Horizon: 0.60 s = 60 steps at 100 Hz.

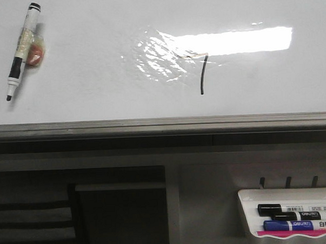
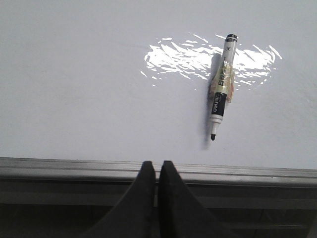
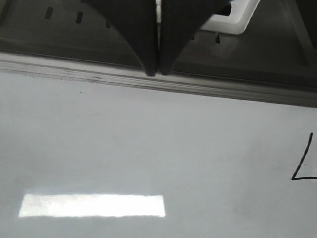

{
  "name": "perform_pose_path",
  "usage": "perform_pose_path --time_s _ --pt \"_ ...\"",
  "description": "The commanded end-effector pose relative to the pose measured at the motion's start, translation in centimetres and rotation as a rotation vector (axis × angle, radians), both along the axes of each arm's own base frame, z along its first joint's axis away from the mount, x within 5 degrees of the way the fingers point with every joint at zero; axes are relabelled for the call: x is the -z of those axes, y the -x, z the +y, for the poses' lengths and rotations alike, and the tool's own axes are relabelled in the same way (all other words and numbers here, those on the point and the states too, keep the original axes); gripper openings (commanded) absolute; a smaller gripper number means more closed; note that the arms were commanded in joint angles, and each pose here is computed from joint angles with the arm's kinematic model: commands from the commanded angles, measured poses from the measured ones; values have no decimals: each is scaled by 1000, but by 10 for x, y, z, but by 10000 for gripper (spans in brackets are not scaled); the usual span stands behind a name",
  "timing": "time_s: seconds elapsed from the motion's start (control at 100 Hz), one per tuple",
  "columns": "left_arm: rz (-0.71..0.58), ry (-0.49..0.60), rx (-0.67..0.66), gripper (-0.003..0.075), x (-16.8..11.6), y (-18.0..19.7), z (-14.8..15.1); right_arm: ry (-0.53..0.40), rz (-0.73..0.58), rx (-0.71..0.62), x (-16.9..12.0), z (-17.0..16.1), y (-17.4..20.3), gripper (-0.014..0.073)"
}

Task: Write number 7 on whiteboard

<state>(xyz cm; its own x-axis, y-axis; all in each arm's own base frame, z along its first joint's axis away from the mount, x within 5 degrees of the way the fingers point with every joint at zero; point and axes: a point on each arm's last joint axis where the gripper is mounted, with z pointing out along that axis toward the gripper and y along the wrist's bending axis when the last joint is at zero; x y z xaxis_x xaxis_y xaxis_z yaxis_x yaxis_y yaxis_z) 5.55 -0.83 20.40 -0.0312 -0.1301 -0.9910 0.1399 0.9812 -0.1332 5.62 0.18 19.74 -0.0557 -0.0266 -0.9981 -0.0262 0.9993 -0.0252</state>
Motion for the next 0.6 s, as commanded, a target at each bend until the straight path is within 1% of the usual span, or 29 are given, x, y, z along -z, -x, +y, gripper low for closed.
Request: perform_pose_path --time_s 0.0,0.09,0.59 --pt "-68 24 -7 -20 3 1 1 -26 -149 33 -7 -2 0 -64" --pt "-68 24 -7 -20 3 1 1 -25 -170 51 -7 -3 1 -64" --pt "-68 24 -7 -20 3 1 1 -25 -170 51 -7 -3 1 -64"
